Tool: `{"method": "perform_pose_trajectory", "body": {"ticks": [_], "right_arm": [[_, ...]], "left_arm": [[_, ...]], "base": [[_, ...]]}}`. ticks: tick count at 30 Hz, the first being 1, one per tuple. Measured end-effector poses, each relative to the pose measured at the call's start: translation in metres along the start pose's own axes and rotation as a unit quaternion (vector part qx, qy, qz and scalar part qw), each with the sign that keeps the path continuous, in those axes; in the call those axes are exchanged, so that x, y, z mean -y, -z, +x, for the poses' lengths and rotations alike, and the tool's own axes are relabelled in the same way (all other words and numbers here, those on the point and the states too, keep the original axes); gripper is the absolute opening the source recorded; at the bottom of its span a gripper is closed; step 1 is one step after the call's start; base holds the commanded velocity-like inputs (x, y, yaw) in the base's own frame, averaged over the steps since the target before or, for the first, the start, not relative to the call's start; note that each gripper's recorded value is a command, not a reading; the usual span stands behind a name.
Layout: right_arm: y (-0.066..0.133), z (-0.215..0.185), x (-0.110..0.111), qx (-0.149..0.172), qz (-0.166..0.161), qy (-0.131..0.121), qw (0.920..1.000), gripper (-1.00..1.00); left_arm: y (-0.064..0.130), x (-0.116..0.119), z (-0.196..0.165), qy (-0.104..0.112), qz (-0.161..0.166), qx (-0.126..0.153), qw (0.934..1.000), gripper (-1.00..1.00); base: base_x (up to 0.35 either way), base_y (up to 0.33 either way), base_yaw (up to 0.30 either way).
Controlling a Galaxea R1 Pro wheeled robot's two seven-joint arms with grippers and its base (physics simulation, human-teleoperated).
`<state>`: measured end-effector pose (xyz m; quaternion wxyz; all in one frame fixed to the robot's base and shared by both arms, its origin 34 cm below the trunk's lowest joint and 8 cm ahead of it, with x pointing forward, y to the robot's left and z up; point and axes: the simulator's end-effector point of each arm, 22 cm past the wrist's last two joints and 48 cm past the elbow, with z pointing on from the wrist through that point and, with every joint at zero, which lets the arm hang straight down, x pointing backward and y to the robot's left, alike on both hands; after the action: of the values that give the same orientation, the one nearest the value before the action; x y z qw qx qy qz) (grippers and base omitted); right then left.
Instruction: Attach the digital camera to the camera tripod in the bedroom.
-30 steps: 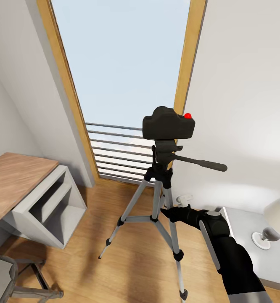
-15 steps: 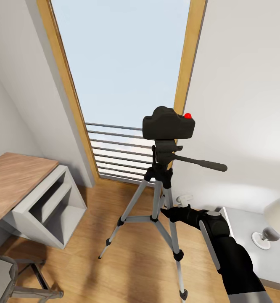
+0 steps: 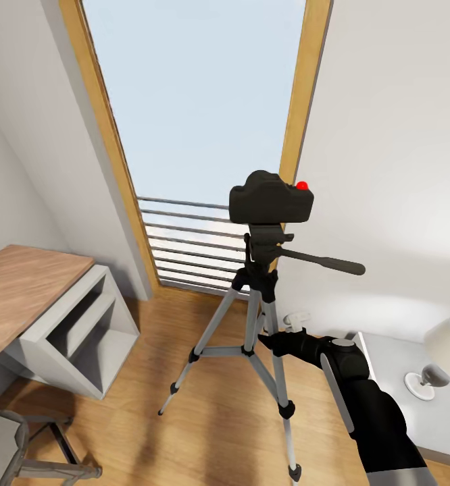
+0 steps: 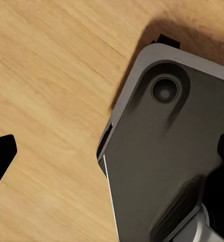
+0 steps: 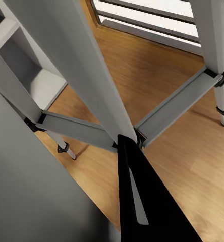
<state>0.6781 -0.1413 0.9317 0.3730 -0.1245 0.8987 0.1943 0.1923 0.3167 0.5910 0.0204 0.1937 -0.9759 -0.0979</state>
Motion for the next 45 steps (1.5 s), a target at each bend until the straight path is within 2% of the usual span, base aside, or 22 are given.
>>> {"method": "perform_pose_trajectory", "body": {"ticks": [6, 7, 8, 9, 30, 45], "right_arm": [[0.0, 0.0, 0.0, 0.0, 0.0, 0.0, 1.0, -1.0], [0.0, 0.0, 0.0, 0.0, 0.0, 0.0, 1.0, 1.0], [-0.004, 0.01, 0.009, -0.012, 0.016, 0.008, 0.9998, 1.0], [-0.005, 0.013, 0.009, -0.016, 0.015, 0.007, 0.9997, 1.0], [-0.006, 0.016, 0.01, -0.02, 0.015, 0.005, 0.9997, 1.0], [-0.006, 0.016, 0.01, -0.02, 0.015, 0.006, 0.9997, 1.0]], "left_arm": [[0.0, 0.0, -0.001, 0.0, 0.0, 0.002, 1.0, 1.0], [0.0, 0.0, -0.001, 0.0, 0.0, 0.002, 1.0, 1.0], [0.0, 0.0, -0.001, 0.0, 0.0, 0.002, 1.0, 1.0], [0.0, 0.0, -0.001, 0.0, 0.0, 0.002, 1.0, 1.0], [0.0, 0.005, -0.001, -0.001, 0.004, 0.003, 1.0, 1.0], [0.0, 0.005, 0.001, -0.001, 0.003, 0.0, 1.0, 1.0]], "base": [[0.0, 0.0, 0.0], [0.0, 0.0, 0.0], [0.0, 0.0, 0.0], [0.0, 0.0, 0.0], [-0.005, 0.0, 0.0], [-0.179, 0.0, 0.0]]}}
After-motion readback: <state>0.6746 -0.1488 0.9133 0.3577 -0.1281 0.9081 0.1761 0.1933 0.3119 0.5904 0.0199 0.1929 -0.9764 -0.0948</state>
